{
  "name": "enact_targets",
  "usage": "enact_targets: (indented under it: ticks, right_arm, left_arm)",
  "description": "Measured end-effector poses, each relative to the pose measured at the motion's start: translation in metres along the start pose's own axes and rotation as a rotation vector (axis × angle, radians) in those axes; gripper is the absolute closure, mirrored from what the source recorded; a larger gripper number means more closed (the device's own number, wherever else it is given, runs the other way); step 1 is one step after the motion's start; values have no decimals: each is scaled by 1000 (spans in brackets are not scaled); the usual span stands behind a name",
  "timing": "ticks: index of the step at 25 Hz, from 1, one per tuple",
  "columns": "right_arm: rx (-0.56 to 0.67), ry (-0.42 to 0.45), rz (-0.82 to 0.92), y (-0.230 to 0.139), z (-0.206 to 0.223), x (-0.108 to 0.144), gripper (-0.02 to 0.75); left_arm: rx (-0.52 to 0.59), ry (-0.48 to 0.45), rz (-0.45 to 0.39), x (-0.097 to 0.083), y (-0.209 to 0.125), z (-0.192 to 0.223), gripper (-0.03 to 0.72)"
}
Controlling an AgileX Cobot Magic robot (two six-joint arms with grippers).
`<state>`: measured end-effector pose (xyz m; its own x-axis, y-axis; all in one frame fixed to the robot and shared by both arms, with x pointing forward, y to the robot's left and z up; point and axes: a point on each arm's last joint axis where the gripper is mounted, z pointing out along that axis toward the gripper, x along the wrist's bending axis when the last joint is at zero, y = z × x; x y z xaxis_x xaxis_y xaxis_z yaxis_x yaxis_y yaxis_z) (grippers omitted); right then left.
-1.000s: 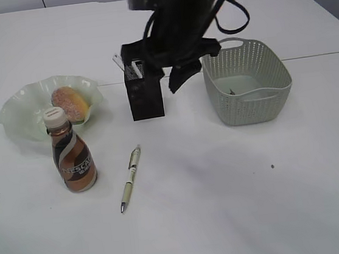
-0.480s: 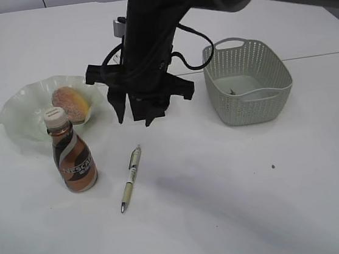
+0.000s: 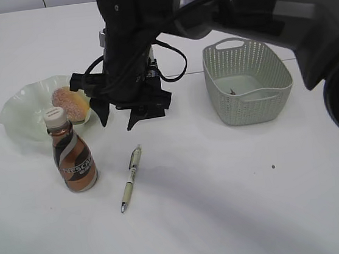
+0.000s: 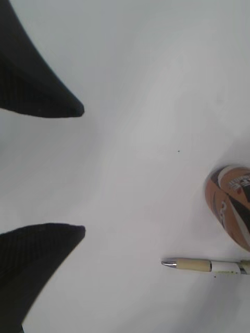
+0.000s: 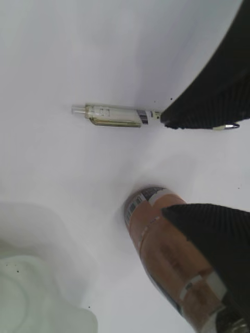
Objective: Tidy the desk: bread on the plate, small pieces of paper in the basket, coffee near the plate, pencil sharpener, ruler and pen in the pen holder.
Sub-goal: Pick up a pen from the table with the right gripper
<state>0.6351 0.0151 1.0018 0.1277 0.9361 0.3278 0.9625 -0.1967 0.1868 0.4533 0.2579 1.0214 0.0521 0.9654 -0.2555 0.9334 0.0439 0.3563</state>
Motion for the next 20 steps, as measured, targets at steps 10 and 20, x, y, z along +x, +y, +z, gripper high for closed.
enact_targets:
  ticks: [10, 20]
  right_arm:
    - [39, -62, 25, -1, 42, -6, 389]
    - [62, -103, 23, -5, 69, -10, 388]
  left_arm:
    - [0, 0, 0, 0, 0, 0, 219]
    - [0, 0, 0, 0, 0, 0, 219]
